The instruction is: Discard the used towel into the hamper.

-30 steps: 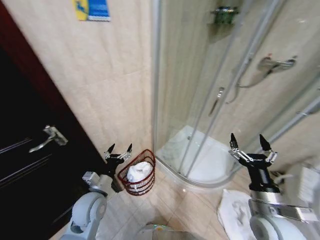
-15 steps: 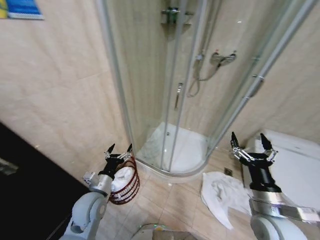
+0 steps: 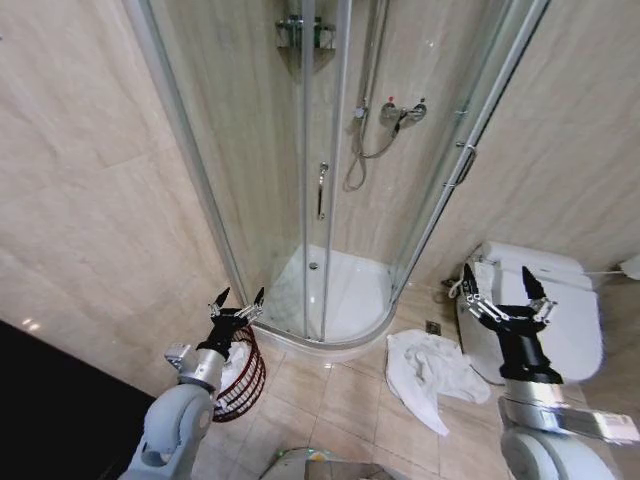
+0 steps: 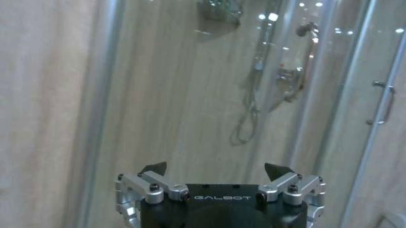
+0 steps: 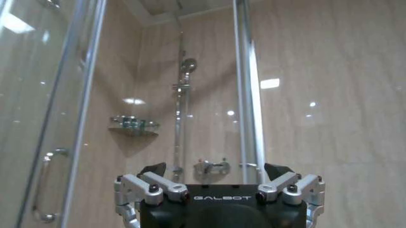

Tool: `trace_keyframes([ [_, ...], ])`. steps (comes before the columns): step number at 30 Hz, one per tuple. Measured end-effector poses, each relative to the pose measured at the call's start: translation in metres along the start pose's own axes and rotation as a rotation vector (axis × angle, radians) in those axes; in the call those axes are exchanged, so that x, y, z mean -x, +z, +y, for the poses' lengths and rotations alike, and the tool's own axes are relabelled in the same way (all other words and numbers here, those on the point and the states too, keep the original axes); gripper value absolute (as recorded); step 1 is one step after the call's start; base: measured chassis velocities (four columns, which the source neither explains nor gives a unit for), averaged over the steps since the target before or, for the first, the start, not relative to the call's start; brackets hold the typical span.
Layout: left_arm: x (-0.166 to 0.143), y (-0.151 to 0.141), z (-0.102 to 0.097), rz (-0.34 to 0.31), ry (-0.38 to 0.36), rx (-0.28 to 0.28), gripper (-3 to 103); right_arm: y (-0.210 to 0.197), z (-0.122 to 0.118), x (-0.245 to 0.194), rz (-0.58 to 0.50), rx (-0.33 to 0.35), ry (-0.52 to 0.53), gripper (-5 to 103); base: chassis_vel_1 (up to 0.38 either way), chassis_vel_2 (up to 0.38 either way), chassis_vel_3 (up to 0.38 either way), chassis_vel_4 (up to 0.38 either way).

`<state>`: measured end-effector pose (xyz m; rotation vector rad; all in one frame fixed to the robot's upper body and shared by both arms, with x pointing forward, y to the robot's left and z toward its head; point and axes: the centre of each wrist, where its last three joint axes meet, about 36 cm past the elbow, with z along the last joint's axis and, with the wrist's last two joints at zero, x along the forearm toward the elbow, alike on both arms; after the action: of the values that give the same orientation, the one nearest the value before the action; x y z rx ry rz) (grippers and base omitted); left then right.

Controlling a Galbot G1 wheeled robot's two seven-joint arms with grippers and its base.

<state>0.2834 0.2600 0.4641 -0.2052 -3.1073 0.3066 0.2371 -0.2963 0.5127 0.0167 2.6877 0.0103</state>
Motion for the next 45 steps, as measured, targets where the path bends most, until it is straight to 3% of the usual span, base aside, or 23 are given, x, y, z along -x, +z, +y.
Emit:
trace_keyframes([
  [27,0.0,0.0,0.0,0.0,0.0,0.0,100,0.0008,-0.0004,-0.0033,0.012,0.025,0.004,100,-0.087,-0.082,-0.083,-0.086],
  [45,0.0,0.0,0.0,0.0,0.0,0.0,100,0.0035,-0.0026,-0.0029,0.013,0.026,-0.014,100,-0.166,-0.162,0.167,0.167],
])
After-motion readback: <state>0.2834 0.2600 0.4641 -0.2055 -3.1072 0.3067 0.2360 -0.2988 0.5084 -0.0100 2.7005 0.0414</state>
